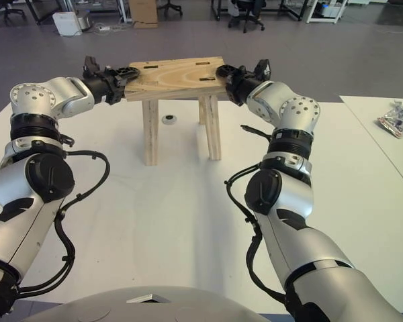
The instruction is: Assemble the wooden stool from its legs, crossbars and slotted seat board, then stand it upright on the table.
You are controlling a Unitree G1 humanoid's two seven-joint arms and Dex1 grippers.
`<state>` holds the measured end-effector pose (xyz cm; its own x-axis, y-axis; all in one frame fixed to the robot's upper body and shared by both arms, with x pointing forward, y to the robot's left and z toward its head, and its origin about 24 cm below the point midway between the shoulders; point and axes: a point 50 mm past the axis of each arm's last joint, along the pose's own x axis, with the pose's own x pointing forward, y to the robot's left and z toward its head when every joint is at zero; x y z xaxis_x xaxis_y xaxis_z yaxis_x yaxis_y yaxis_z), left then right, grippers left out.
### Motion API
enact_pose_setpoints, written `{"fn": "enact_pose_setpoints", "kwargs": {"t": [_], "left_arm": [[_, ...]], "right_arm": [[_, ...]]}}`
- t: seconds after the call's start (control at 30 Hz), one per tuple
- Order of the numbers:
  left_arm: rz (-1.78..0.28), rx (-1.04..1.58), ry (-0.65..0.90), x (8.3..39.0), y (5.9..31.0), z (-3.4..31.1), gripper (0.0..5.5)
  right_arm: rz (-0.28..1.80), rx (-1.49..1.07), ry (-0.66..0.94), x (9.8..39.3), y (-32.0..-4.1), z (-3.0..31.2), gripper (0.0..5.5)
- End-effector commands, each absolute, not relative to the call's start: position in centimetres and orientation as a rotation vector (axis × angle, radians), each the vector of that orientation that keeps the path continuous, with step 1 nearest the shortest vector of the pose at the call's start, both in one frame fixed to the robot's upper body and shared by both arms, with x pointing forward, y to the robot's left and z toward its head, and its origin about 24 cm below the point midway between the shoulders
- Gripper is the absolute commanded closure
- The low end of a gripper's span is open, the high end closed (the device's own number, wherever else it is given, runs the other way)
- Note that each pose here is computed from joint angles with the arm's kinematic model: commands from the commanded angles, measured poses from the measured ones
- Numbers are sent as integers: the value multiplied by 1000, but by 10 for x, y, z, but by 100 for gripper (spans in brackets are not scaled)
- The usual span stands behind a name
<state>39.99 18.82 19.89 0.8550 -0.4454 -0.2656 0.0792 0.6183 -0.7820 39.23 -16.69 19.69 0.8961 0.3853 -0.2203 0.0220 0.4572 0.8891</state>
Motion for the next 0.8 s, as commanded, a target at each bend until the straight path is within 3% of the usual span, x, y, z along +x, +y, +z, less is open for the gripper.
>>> {"fn": "enact_pose_setpoints", "kwargs": {"t": [0.03, 0.13, 0.2, 0.27, 0.33, 0.37, 0.43, 0.53, 0.67, 0.8], "left_arm": [[-274, -686, 388, 392, 218, 196, 215], [-370, -688, 52, 380, 234, 241, 215], [-293, -565, -113, 364, 251, 250, 215], [-136, -361, -158, 348, 269, 230, 215], [2, -205, -146, 330, 285, 191, 215], [111, -145, -136, 318, 293, 165, 215], [181, -59, -111, 297, 289, 125, 215], [225, -44, -57, 276, 267, 85, 215], [354, -104, -45, 256, 261, 68, 215], [391, -248, -18, 224, 227, 49, 215]], "right_arm": [[318, 1114, 312, 384, -185, 223, 210], [521, 1216, 49, 370, -200, 277, 210], [465, 1089, -70, 360, -222, 279, 210], [209, 807, -80, 356, -250, 236, 210], [-39, 320, 18, 346, -273, 169, 210], [-92, 91, 11, 335, -274, 143, 210], [-122, -63, -77, 318, -262, 118, 210], [-165, 42, -58, 300, -239, 82, 210], [-270, 256, 100, 261, -203, 30, 210], [-415, 354, 134, 248, -206, 23, 210]]}}
